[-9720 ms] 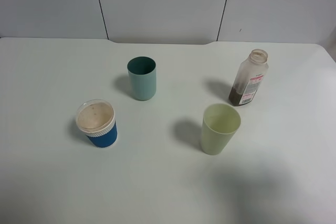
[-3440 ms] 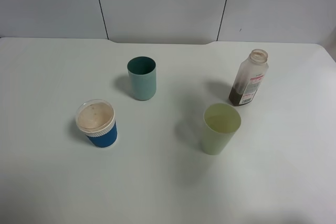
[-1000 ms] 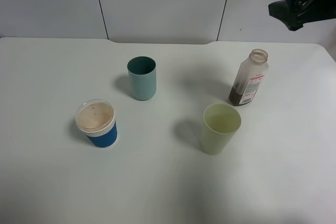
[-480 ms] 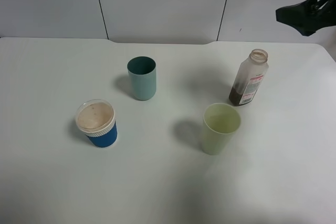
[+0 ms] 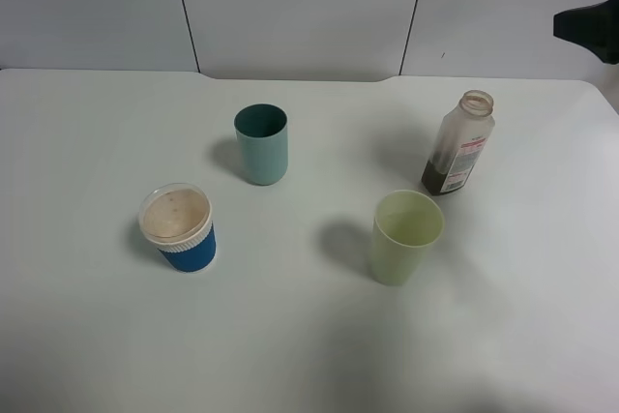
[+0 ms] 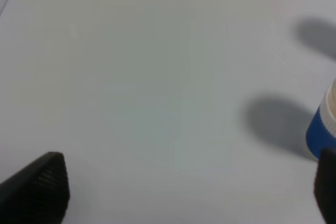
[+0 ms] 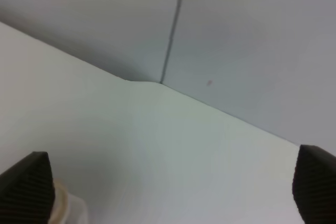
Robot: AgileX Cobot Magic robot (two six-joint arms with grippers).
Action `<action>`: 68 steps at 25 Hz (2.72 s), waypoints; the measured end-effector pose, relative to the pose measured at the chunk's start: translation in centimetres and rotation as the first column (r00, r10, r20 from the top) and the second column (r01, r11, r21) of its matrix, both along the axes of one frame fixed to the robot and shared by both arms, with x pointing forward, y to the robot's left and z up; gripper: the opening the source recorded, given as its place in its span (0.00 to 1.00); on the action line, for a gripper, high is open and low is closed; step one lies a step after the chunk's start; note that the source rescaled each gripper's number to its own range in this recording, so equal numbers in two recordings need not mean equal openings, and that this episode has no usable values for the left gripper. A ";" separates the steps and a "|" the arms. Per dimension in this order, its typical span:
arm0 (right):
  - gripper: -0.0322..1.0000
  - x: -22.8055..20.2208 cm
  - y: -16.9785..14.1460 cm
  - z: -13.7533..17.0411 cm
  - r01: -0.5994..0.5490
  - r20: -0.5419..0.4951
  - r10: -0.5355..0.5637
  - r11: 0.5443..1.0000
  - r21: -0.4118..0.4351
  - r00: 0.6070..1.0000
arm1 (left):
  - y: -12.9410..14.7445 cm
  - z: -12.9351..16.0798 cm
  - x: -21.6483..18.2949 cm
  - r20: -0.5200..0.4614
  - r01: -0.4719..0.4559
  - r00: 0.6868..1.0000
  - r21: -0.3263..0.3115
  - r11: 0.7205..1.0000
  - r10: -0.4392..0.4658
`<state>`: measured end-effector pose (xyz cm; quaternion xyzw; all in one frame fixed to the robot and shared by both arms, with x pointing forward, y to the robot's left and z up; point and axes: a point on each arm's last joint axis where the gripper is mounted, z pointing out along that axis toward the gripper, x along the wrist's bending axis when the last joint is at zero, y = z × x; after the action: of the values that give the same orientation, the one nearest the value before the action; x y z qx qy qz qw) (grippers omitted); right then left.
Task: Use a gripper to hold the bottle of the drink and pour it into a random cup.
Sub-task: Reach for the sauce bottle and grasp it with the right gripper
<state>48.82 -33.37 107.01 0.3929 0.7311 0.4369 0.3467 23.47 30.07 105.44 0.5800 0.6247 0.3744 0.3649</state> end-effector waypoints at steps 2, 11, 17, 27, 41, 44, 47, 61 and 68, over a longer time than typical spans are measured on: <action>0.85 0.2 -0.4 -0.4 0.028 -0.023 -0.027 0.999 0.021 0.999 | 0.0 0.0 0.0 0.000 0.000 1.000 0.000 1.000 0.000; 0.85 2.3 -0.7 -4.7 -0.076 -0.150 0.086 0.994 0.074 0.985 | 0.0 0.0 0.0 0.000 0.000 1.000 0.000 1.000 0.000; 0.85 3.5 -1.0 -8.1 -0.175 -0.192 0.175 0.984 0.018 0.966 | 0.0 0.0 0.0 0.000 0.000 1.000 0.000 1.000 0.000; 0.85 4.3 -1.4 -11.5 -0.255 -0.234 0.240 0.966 -0.037 0.942 | 0.0 0.0 0.0 0.000 0.000 1.000 0.000 1.000 0.000; 0.85 5.3 -1.7 -15.3 -0.339 -0.280 0.314 0.940 -0.043 0.907 | 0.0 0.0 0.0 0.000 0.000 1.000 0.000 1.000 0.000; 0.85 6.1 -1.9 -15.3 -0.349 -0.265 0.325 0.936 -0.048 0.908 | 0.0 0.0 0.0 0.000 0.000 1.000 0.000 1.000 0.000; 0.85 6.9 -1.8 -15.3 -0.368 -0.250 0.348 0.929 -0.038 0.904 | 0.0 0.0 0.0 0.000 0.000 1.000 0.000 1.000 0.000; 0.85 10.9 2.1 -18.1 -0.520 -0.249 0.506 0.854 0.012 0.826 | 0.0 0.0 0.0 0.000 0.000 1.000 0.000 1.000 0.000; 0.85 11.5 2.9 -18.2 -0.545 -0.241 0.531 0.838 0.011 0.812 | 0.0 0.0 0.0 0.000 0.000 1.000 0.000 1.000 0.000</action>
<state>60.29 -30.44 88.80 0.2083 0.8604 0.4461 0.1319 23.47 30.07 105.44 0.5800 0.6247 0.3744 0.3649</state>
